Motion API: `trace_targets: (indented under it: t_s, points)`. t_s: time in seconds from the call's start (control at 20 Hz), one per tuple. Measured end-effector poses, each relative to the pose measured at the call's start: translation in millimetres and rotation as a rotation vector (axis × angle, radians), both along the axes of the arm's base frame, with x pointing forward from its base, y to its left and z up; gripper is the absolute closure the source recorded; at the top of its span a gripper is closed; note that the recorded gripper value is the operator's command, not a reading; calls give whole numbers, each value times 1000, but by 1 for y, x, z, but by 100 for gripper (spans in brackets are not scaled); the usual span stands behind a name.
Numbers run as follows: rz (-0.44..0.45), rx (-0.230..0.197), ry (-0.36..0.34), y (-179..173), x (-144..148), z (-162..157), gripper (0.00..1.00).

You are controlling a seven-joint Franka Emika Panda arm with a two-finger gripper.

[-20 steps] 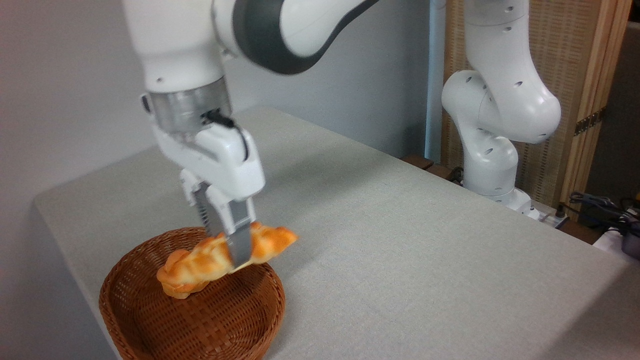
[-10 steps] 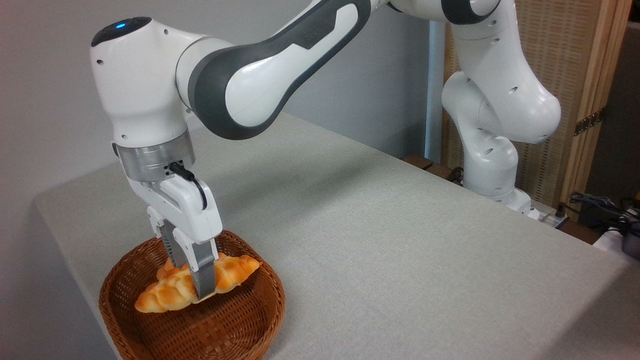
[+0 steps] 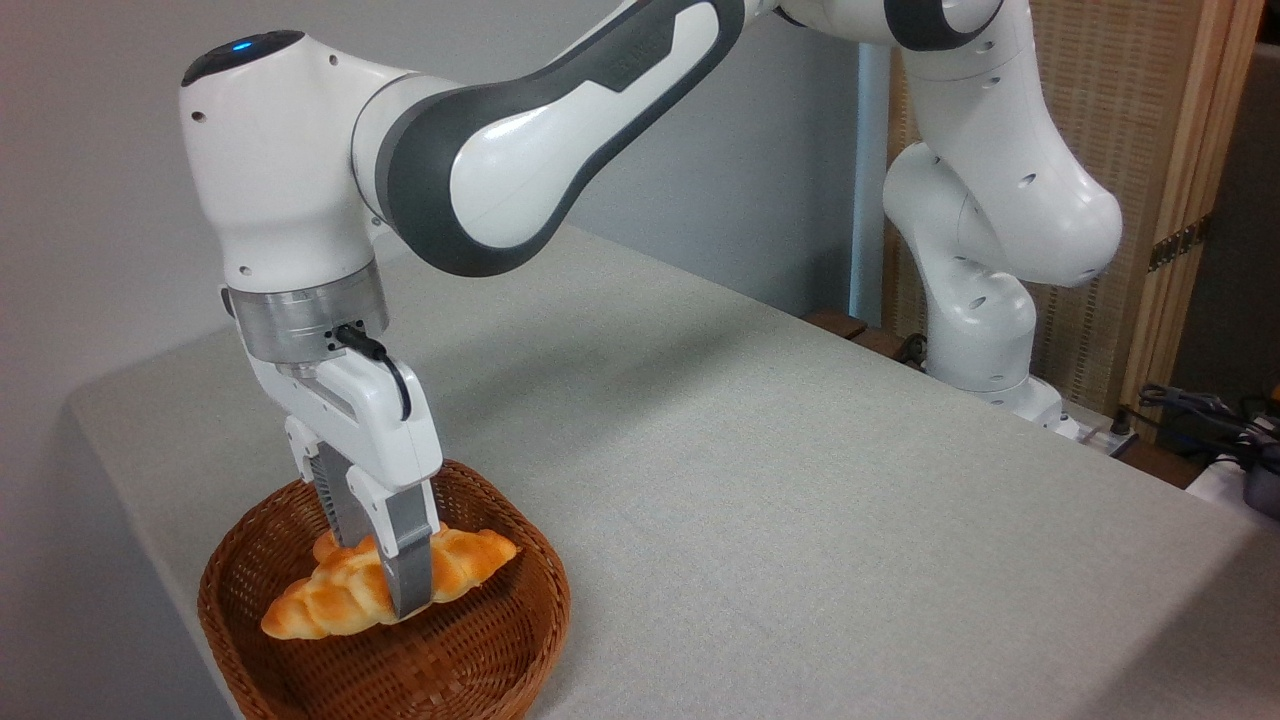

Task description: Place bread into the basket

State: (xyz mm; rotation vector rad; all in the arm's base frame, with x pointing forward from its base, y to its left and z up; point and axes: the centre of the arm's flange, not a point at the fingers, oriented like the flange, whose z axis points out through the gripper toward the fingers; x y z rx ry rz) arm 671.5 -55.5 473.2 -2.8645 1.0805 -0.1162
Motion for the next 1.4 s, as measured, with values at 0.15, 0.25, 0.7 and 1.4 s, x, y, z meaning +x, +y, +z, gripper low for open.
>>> trace_targets:
  t_s: [0.15, 0.25, 0.7, 1.4]
  points:
    - [0, 0, 0, 0, 0, 0, 0]
    - [0, 0, 0, 0, 0, 0, 0]
    - [4, 0, -13, 3, 1, 7, 0]
    - [68, -63, 31, 30, -88, 124, 0]
